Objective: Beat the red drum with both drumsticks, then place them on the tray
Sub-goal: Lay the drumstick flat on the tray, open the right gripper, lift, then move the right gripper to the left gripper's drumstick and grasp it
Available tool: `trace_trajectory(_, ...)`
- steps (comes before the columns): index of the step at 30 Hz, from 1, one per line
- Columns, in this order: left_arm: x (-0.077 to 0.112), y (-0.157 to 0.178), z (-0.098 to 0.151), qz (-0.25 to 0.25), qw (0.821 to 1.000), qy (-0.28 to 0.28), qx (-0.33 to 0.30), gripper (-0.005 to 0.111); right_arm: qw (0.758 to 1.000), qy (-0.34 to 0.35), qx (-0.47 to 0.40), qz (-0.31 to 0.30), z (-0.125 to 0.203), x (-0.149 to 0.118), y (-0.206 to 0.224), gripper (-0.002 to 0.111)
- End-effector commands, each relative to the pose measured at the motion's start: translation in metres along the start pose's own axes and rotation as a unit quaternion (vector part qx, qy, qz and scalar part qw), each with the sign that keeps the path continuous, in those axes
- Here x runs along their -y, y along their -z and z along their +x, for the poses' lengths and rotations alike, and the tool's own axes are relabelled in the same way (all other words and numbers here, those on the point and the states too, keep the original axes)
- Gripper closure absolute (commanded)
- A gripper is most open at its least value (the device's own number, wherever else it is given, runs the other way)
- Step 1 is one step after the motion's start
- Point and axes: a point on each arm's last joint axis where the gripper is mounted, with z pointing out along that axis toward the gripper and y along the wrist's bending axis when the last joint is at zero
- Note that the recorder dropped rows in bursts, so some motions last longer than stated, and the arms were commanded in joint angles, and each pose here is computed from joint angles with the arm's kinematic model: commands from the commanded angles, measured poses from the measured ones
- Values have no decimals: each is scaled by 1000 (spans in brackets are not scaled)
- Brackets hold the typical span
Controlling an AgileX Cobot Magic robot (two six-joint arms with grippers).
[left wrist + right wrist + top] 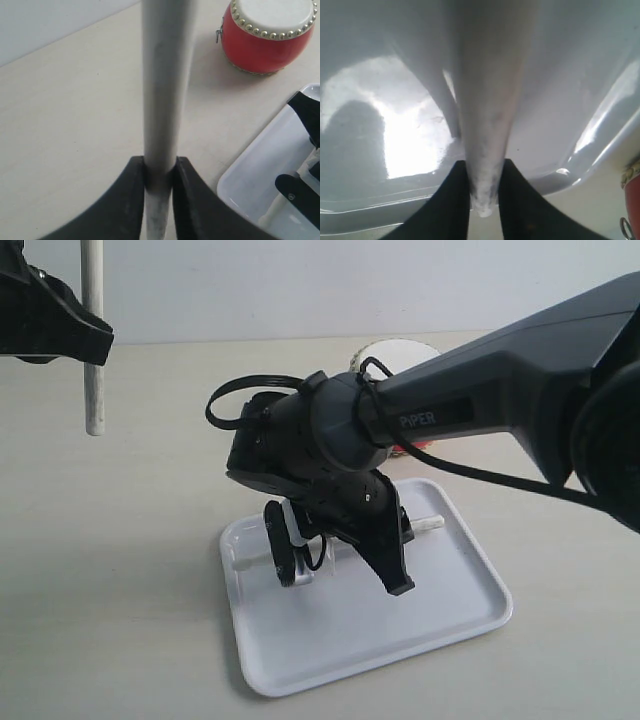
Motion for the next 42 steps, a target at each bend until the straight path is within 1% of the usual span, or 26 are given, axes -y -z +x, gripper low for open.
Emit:
trace_trajectory(1, 0, 2, -1, 0, 1000, 6, 12, 107, 1000, -12, -2, 7, 2, 4, 1, 78)
trace_trajectory(6, 0, 2, -1, 0, 1000, 6, 12, 107, 999, -34, -2, 8, 2, 4, 1, 58)
trace_trajectory(8, 0, 2, -1, 0, 1000, 6, 12, 107, 999, -51, -4, 13, 2, 4, 1, 52)
trace_trajectory(11, 0, 2, -1, 1, 1000, 6, 12, 107, 997, -79, 7, 12, 6, 5, 8, 50)
trace_trajectory(14, 2, 1, -1, 14, 1000, 2, 17, 107, 993, -109, 44, -9, 13, 2, 25, 50)
trace_trajectory(17, 6, -2, 1, 29, 999, -18, 34, 107, 985, -144, 88, -18, 31, 2, 49, 51)
trace_trajectory(18, 7, -3, 1, 34, 998, -15, 42, 107, 981, -160, 106, -26, 39, 3, 57, 51)
trace_trajectory(20, 10, -5, 1, 47, 997, -8, 60, 107, 966, -197, 165, -36, 52, 6, 70, 51)
trace_trajectory(22, 12, -5, 1, 61, 995, -8, 73, 107, 939, -238, 244, -54, 65, 11, 84, 51)
trace_trajectory(24, 14, -6, 1, 72, 994, -1, 82, 107, 903, -276, 320, -78, 76, 17, 95, 51)
trace_trajectory(27, 10, -8, 2, 85, 992, 23, 94, 107, 846, -316, 413, -119, 91, 25, 107, 51)
trace_trajectory(28, 8, -9, 3, 89, 991, 31, 100, 107, 827, -321, 442, -133, 95, 27, 110, 51)
trace_trajectory(31, -3, -17, 9, 104, 985, 67, 116, 107, 790, -309, 504, -161, 100, 31, 116, 51)
trace_trajectory(32, -6, -20, 11, 115, 983, 69, 123, 107, 779, -306, 520, -169, 101, 32, 118, 51)
trace_trajectory(34, -11, -23, 14, 157, 974, 91, 137, 107, 764, -306, 542, -174, 102, 34, 120, 51)
trace_trajectory(36, -16, -26, 16, 212, 959, 111, 154, 107, 757, -308, 551, -167, 102, 36, 121, 51)
trace_trajectory(38, -21, -30, 19, 253, 945, 126, 165, 107, 750, -310, 561, -159, 101, 38, 123, 51)
trace_trajectory(39, -24, -33, 21, 268, 938, 138, 170, 107, 747, -312, 567, -154, 101, 40, 124, 51)
trace_trajectory(42, -32, -42, 28, 287, 928, 165, 172, 107, 734, -321, 583, -135, 102, 44, 127, 51)
